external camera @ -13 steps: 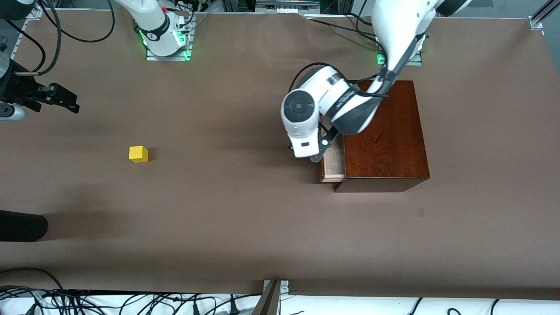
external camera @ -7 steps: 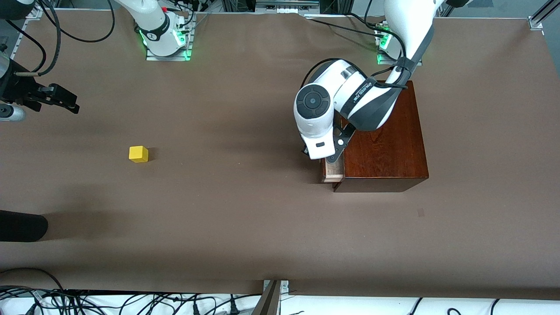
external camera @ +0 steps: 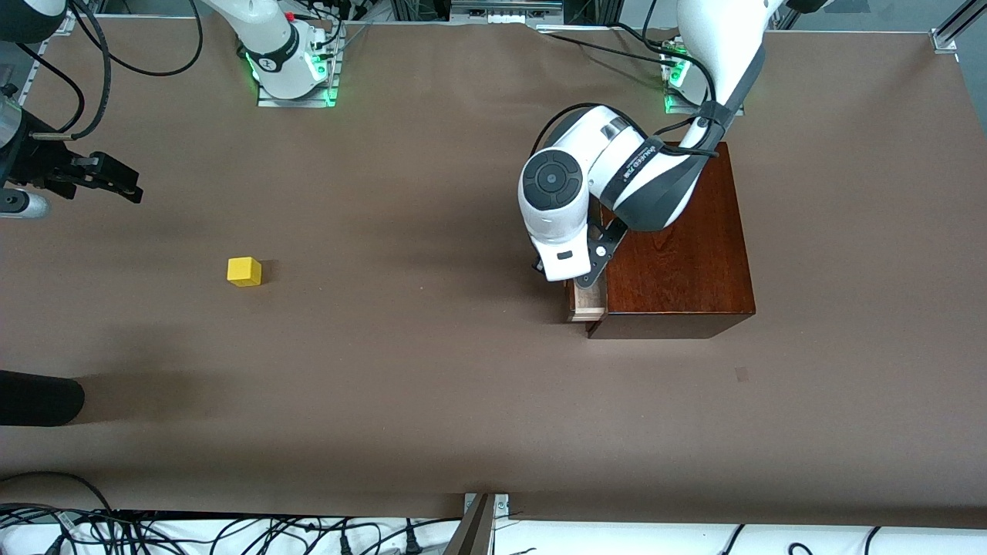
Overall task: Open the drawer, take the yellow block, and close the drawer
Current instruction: 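Push the drawer fully into the box with the left gripper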
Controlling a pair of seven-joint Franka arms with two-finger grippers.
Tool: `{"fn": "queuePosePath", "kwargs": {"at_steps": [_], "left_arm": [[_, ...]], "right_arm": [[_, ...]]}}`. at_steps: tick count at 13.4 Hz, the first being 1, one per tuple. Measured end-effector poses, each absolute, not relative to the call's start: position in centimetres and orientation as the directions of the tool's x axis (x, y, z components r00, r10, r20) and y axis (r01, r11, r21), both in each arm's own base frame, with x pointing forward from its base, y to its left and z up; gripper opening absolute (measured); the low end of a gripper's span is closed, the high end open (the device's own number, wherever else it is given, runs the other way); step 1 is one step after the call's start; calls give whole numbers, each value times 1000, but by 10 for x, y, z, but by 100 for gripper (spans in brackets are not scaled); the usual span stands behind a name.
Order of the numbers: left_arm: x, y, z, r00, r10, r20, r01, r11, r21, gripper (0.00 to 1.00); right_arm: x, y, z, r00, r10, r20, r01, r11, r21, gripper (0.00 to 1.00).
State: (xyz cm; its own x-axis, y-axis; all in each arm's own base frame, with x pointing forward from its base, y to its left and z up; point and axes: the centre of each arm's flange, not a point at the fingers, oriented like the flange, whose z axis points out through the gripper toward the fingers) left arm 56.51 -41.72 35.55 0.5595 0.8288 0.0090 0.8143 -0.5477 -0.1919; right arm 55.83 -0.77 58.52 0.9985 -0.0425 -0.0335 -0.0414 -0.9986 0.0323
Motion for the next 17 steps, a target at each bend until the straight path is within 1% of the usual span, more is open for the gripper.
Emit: {"fn": "queuePosePath", "kwargs": {"at_steps": [6,11,12,15,17], "left_arm": [[596,-366,347,616,788,-13,768,-604,-212,1],[597,-365,352,623,782,-11,765,-612,-202,1],[595,-371,362,626,780,-19,764,-618,-183,1],[585,-389,415,626,776,-81,767,-631,-117,1],[583,-384,447,674,733,-90,726,-680,-106,1]], "right_arm": [[558,-8,586,999,-44,-31,-43,-999,32,100],[559,-7,587,999,-44,-30,-43,-999,32,100],[559,-7,587,999,-43,-30,-42,-999,32,100],[559,-5,587,999,-41,-29,-40,-999,32,100],[559,-5,588,999,-40,-28,-39,-999,32,100]]}}
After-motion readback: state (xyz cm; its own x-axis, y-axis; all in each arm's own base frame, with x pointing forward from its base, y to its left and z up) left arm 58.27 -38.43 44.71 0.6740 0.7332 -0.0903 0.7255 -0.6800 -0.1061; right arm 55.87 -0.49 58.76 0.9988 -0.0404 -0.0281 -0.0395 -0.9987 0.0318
